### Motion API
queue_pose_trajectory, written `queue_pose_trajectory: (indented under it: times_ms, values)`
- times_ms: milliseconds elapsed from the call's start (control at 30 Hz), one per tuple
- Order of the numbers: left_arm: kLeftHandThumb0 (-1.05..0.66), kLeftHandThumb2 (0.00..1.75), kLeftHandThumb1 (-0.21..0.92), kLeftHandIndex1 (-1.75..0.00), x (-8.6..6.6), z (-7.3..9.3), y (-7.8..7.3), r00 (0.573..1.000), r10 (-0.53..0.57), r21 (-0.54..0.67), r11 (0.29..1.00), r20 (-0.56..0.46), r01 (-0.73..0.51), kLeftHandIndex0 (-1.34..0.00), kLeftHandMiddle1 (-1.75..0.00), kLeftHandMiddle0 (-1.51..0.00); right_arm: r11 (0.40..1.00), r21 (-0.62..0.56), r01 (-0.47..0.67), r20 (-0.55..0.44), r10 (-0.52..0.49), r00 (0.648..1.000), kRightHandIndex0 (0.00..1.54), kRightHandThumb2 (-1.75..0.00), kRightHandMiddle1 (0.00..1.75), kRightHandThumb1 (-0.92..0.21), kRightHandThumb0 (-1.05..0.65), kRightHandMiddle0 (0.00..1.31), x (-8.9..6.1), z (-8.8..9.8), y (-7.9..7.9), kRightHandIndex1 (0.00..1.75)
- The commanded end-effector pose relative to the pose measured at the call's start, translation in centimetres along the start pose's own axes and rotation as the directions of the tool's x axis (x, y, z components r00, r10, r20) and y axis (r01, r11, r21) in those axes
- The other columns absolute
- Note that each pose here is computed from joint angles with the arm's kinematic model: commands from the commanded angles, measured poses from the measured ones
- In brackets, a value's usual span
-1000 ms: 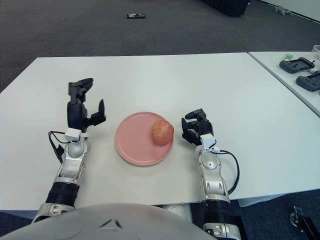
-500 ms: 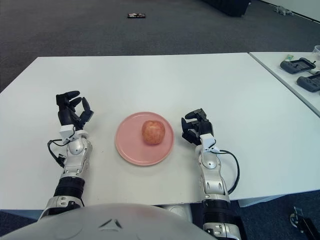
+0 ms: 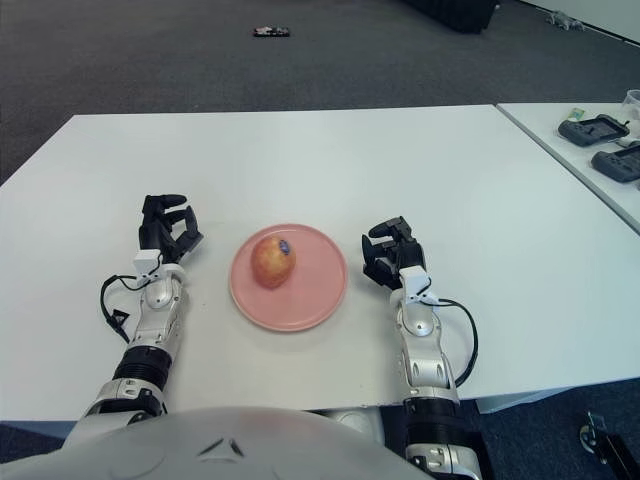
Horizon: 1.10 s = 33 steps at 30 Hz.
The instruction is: Put the apple into the plate.
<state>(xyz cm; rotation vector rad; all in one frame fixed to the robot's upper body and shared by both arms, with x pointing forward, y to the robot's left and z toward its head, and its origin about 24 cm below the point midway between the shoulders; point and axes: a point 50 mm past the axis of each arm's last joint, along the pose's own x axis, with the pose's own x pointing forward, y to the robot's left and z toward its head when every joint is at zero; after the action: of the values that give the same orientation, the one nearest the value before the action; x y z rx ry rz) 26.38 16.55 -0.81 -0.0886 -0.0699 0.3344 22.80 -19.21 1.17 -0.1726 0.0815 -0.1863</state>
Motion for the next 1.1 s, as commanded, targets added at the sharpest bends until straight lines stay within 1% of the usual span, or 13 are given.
queue_pose_trajectory:
  times_ms: [0,233,467,667,833,1067]
  values:
    - [-0.4,0.98,0.59,-1.75,0.5,-0.1,0.3,0.999,-0.033,-0.01,0.999,-0.01,0.033,-0.4,-1.75,-0.57,1.0,-0.01,-0.005,-0.011,0.005,1.0,0.51,-0.82,1.75,-0.71,-0.37,0.31,0.1,-0.2,0.1,1.39]
    - [-0.41,1.01,0.56,-1.75,0.2,-0.7,0.4,0.995,-0.082,0.036,0.996,-0.052,0.084,-0.42,-1.74,-0.59,1.0,-0.008,-0.012,-0.009,0.011,1.0,0.51,-0.82,1.75,-0.71,-0.37,0.31,-0.1,-0.2,0.1,1.38]
    - [-0.43,1.11,0.49,-1.75,-0.1,-1.0,0.5,0.983,-0.155,0.08,0.983,-0.095,0.163,-0.48,-1.75,-0.7,1.0,-0.004,-0.006,-0.018,0.005,1.0,0.49,-0.8,1.75,-0.72,-0.37,0.31,-0.1,-0.2,0.1,1.37]
    - [-0.43,1.14,0.47,-1.75,-0.5,-1.6,0.8,0.969,-0.194,0.092,0.974,-0.15,0.209,-0.49,-1.75,-0.76,1.0,-0.002,-0.003,-0.018,0.003,1.0,0.5,-0.82,1.75,-0.71,-0.37,0.31,-0.1,-0.2,0.0,1.37]
    - [-0.43,1.14,0.47,-1.75,-1.0,-2.0,0.7,0.96,-0.213,0.063,0.972,-0.18,0.227,-0.49,-1.75,-0.77,1.0,0.002,-0.008,-0.014,0.008,1.0,0.51,-0.83,1.75,-0.7,-0.38,0.32,0.0,-0.2,0.0,1.38]
    - [-0.42,1.1,0.5,-1.75,-1.4,-2.7,0.9,0.953,-0.197,0.06,0.975,-0.231,0.216,-0.46,-1.75,-0.68,1.0,0.007,-0.007,-0.022,0.007,1.0,0.49,-0.81,1.75,-0.72,-0.37,0.31,0.0,-0.2,0.0,1.37]
